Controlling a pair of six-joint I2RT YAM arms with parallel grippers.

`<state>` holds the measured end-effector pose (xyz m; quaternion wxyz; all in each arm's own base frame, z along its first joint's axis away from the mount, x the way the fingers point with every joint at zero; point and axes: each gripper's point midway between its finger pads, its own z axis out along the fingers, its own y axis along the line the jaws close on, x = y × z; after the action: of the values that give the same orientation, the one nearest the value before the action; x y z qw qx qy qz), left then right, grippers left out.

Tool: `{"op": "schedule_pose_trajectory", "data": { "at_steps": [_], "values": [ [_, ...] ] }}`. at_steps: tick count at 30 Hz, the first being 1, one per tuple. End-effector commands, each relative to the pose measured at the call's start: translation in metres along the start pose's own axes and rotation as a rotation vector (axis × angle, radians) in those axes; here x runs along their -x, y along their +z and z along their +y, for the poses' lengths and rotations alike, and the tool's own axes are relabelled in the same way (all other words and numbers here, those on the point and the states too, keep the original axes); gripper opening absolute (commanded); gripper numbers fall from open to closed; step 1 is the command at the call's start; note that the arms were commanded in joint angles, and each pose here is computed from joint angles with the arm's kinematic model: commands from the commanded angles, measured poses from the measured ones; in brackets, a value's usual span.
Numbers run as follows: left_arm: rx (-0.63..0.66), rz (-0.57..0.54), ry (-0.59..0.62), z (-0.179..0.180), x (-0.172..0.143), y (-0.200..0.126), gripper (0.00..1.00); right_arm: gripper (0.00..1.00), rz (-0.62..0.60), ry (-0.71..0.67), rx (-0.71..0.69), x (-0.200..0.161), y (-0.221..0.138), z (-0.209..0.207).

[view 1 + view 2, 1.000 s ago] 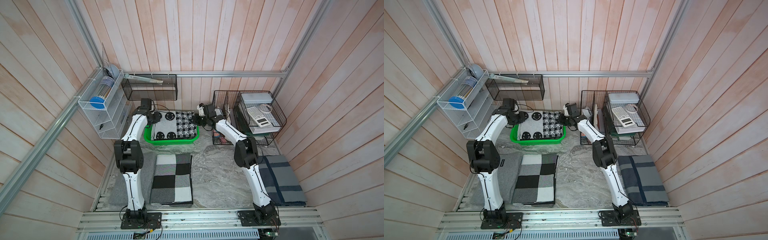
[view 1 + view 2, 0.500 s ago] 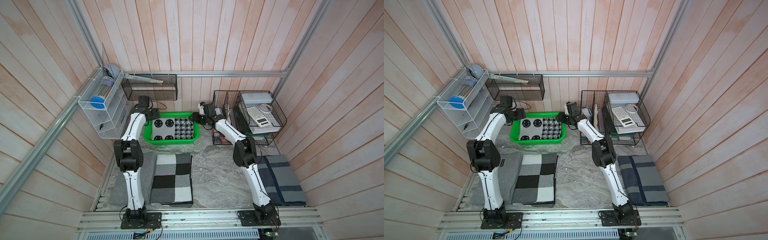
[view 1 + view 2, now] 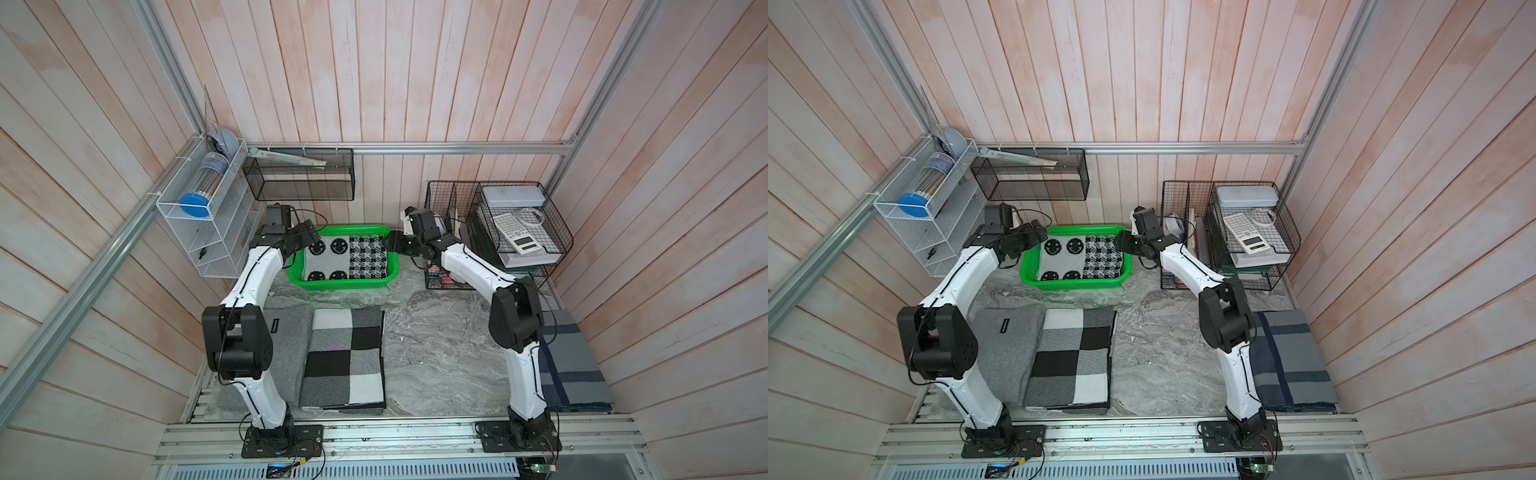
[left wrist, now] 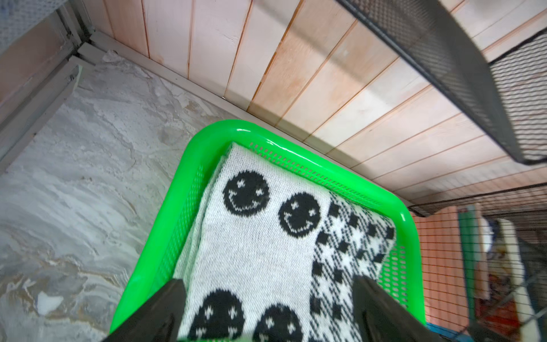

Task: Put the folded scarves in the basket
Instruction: Adjust the scarf at the center of the board.

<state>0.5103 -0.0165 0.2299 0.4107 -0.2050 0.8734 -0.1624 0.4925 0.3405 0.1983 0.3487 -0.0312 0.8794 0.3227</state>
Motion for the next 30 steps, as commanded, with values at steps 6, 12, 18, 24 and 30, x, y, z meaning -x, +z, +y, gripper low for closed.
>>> {"op": "schedule_pose_trajectory", "data": {
  "at_steps": [6, 12, 18, 24, 30],
  "values": [
    [-0.109, -0.037, -0.148, -0.008, -0.05, -0.044, 0.93, 0.64, -0.017, 0.114, -0.047, -0.072, -0.044, -0.022],
    [-0.056, 0.07, -0.145, 0.007, -0.119, -0.06, 0.93, 0.64, 0.104, 0.115, -0.061, -0.151, -0.037, -0.023],
    [-0.005, 0.111, -0.163, 0.031, -0.169, -0.077, 0.93, 0.64, 0.229, 0.079, -0.038, -0.201, -0.011, -0.009],
    [0.04, 0.115, -0.179, 0.056, -0.195, -0.081, 0.93, 0.64, 0.311, 0.045, -0.039, -0.221, 0.012, -0.006],
    [0.076, 0.136, -0.2, 0.066, -0.205, -0.075, 0.93, 0.62, 0.347, 0.048, -0.053, -0.234, 0.022, -0.014]
  ]
}}
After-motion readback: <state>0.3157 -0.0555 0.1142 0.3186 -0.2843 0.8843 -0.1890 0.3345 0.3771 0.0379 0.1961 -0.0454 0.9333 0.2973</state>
